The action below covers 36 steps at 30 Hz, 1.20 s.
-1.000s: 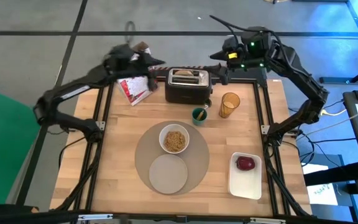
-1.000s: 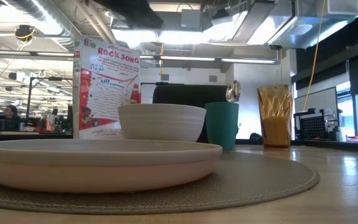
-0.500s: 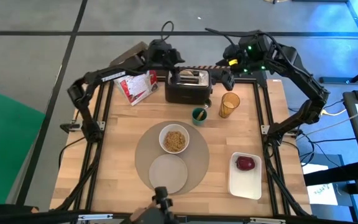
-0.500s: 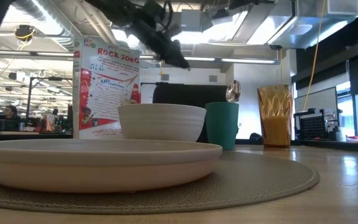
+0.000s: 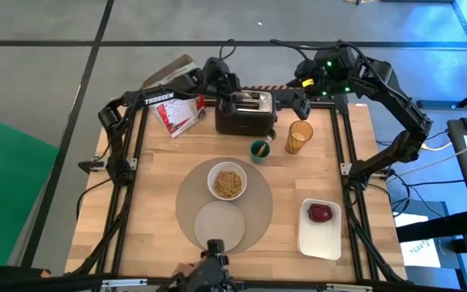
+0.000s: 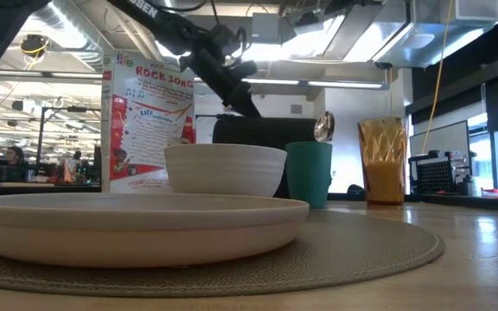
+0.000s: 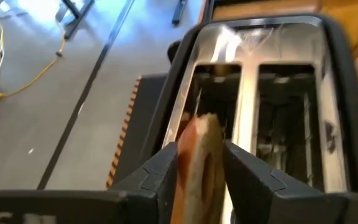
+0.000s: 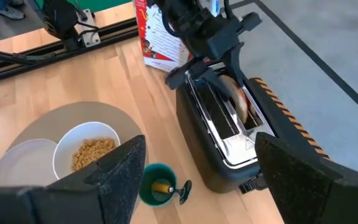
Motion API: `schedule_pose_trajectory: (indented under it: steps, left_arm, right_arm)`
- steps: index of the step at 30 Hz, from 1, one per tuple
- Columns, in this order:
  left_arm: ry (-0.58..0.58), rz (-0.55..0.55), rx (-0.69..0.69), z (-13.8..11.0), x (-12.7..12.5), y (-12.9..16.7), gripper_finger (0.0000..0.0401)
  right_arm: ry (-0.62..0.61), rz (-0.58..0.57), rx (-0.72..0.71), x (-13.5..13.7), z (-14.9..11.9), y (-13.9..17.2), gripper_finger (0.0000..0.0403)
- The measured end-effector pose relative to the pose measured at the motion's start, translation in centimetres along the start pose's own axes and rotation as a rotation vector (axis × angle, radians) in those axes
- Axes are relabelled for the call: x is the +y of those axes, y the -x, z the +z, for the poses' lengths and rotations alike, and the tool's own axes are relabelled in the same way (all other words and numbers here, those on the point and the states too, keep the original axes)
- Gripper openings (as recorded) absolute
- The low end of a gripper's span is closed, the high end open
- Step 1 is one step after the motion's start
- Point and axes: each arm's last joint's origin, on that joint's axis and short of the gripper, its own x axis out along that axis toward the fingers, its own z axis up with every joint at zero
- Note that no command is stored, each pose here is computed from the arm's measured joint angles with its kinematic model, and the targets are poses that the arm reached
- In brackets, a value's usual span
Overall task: Arrange a breakfast setting
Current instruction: Put the toasted bread from the toaster on the brown plate
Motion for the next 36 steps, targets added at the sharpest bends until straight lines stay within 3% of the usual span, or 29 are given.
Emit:
schedule_pose_trajectory:
  steps: [14,19,29,32,36]
  left_arm:
    - [-0.023,0.046,0.061,-0.5,0.1,-0.2,0.0035]
    - [-0.043,0.102,0.052,0.6,-0.6,0.6,0.0011]
    - [-0.094,0.233,-0.058,5.7,-1.5,8.4,0.0010]
    - [-0.070,0.200,-0.057,7.1,-2.4,12.0,0.0010]
    - [0.043,0.041,-0.029,7.5,-4.6,15.8,0.0010]
  right_arm:
    - [-0.003,0.000,0.000,0.0,0.0,0.0,0.0291]
    - [-0.008,-0.003,-0.001,0.0,0.0,0.0,0.0291]
    - [-0.009,-0.024,-0.008,-0.1,0.1,0.0,0.0291]
    - [-0.008,-0.045,-0.015,-0.1,0.2,0.0,0.0291]
    - [-0.008,-0.056,-0.022,-0.2,0.2,0.0,0.0291]
